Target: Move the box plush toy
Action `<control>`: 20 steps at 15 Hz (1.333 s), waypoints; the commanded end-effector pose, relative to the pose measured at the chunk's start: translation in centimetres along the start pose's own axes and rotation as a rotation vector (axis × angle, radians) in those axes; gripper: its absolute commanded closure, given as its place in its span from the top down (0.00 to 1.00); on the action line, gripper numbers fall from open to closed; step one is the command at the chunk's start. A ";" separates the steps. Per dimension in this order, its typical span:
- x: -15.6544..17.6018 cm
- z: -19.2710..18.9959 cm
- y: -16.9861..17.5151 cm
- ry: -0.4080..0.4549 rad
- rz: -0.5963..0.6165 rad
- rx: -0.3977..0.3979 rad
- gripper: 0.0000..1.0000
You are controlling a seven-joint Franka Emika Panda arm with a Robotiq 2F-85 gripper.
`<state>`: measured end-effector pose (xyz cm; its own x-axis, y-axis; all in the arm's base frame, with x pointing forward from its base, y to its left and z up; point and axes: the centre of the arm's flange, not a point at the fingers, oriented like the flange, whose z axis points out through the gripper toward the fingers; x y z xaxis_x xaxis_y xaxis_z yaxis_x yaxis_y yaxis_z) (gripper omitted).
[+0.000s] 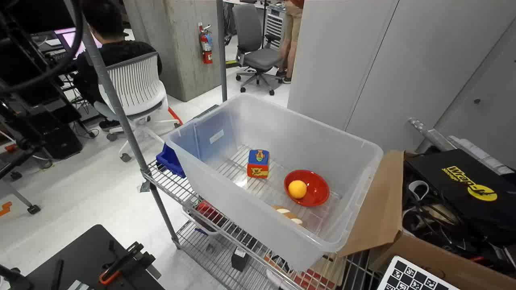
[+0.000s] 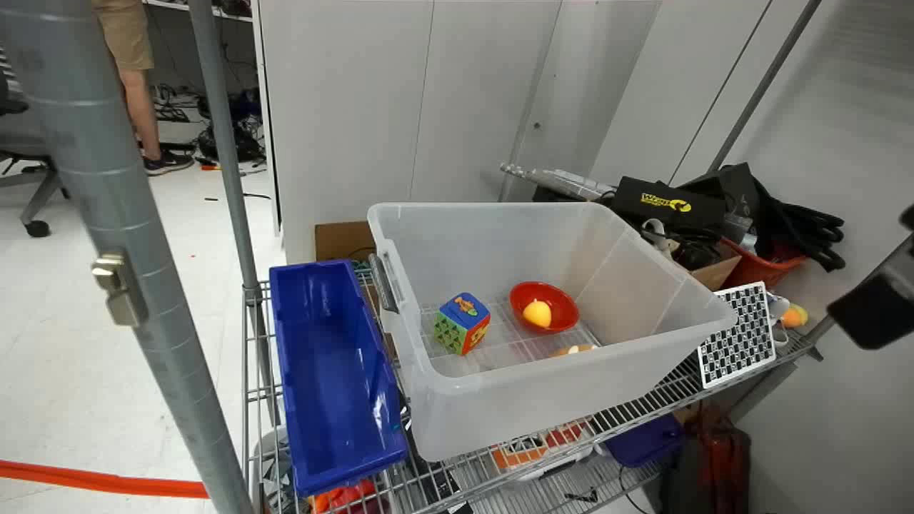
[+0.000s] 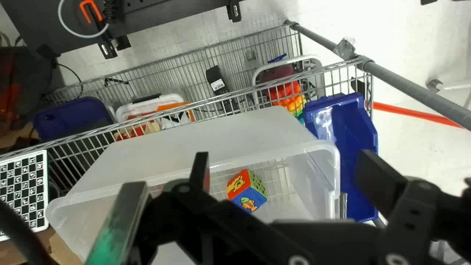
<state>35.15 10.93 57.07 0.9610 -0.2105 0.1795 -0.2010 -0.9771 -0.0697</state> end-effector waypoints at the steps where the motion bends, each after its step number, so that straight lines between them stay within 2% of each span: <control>1: 0.0 -0.1 0.0 0.002 0.000 0.001 1.00; 11: 0.5 0.1 -0.1 0.001 0.011 -0.008 1.00; 15: 3.9 1.2 -1.7 0.043 0.054 -0.011 1.00; 20: 12.0 3.9 -4.2 0.150 0.015 0.003 1.00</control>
<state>41.81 12.17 55.76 0.9317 -0.2219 0.2875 -0.2099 -0.9750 -0.0723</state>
